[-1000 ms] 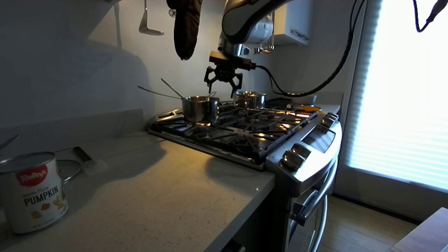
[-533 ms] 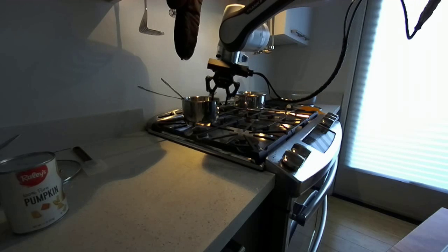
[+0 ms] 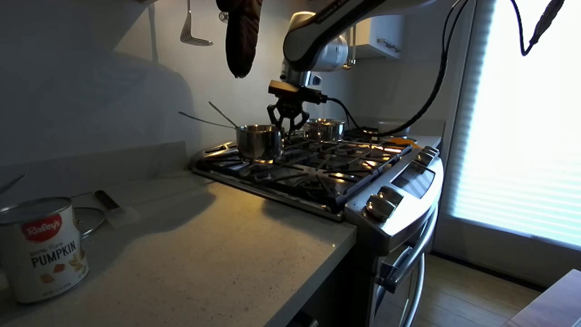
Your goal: Move the pot on the left to the bottom right stove plate, remove silver ladle from the pot and put it on the counter
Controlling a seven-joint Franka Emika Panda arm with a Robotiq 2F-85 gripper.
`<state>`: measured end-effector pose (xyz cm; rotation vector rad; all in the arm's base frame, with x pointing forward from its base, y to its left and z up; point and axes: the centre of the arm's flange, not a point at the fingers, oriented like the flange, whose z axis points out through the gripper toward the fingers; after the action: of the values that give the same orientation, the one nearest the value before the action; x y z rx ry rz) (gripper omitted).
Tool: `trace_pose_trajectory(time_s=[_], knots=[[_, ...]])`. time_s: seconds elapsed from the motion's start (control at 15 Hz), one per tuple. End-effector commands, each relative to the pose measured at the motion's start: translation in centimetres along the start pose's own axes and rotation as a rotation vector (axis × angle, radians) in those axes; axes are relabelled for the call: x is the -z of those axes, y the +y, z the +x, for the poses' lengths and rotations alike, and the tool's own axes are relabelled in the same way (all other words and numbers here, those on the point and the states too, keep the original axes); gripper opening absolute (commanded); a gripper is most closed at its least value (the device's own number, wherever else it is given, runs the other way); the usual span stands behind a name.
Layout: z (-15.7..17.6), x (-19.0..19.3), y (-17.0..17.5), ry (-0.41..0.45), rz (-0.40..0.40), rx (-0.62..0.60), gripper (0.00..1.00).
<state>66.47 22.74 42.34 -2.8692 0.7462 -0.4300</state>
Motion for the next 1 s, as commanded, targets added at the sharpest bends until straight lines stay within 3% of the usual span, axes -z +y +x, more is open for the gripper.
trace_pose_trajectory(time_s=[0.0,0.07,0.13,0.27,0.93], knots=[[0.1,-0.6,-0.2,-0.018,0.004,-0.003,0.33],[0.0,-0.6,-0.2,-0.02,0.004,-0.005,0.26],[0.0,-0.6,-0.2,-0.023,0.003,-0.005,0.12],[-0.1,-0.6,-0.1,-0.028,0.002,-0.009,0.01],[0.3,1.0,1.2,-0.028,0.016,-0.023,0.02]])
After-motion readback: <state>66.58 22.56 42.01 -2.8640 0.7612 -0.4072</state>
